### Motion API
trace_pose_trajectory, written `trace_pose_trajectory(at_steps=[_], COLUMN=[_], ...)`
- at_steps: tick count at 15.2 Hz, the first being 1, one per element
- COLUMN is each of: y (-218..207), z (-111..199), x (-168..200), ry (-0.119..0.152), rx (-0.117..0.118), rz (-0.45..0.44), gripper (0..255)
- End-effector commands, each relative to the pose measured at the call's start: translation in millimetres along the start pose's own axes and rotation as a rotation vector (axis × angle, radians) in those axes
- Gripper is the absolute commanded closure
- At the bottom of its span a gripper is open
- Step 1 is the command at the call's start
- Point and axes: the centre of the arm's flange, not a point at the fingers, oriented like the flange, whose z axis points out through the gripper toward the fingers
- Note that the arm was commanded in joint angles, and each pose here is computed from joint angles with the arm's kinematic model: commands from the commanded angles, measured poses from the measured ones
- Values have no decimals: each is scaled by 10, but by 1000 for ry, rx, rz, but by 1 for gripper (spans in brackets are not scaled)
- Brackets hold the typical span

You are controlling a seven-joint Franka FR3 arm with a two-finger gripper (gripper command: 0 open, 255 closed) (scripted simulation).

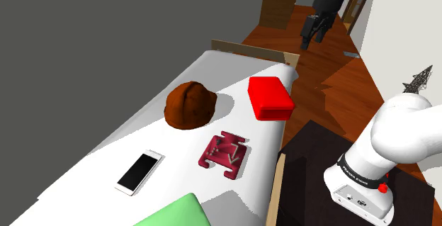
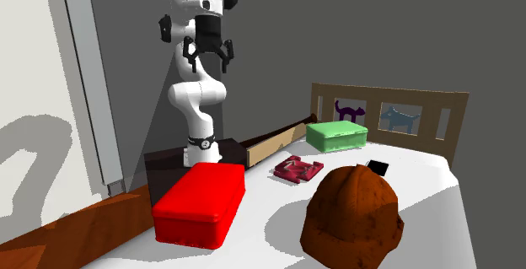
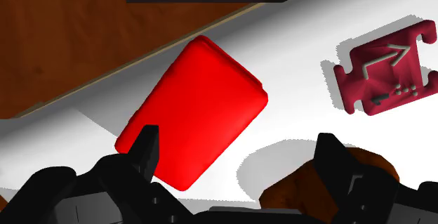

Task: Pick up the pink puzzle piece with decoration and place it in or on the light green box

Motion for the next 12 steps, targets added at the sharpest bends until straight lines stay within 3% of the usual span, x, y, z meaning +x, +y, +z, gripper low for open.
trace_pose_trajectory(at_steps=[1,12], y=[0,-1048], z=[0,921], x=[0,-422], ry=[0,-3], rx=[0,-9], rz=[0,231], gripper=[0,0])
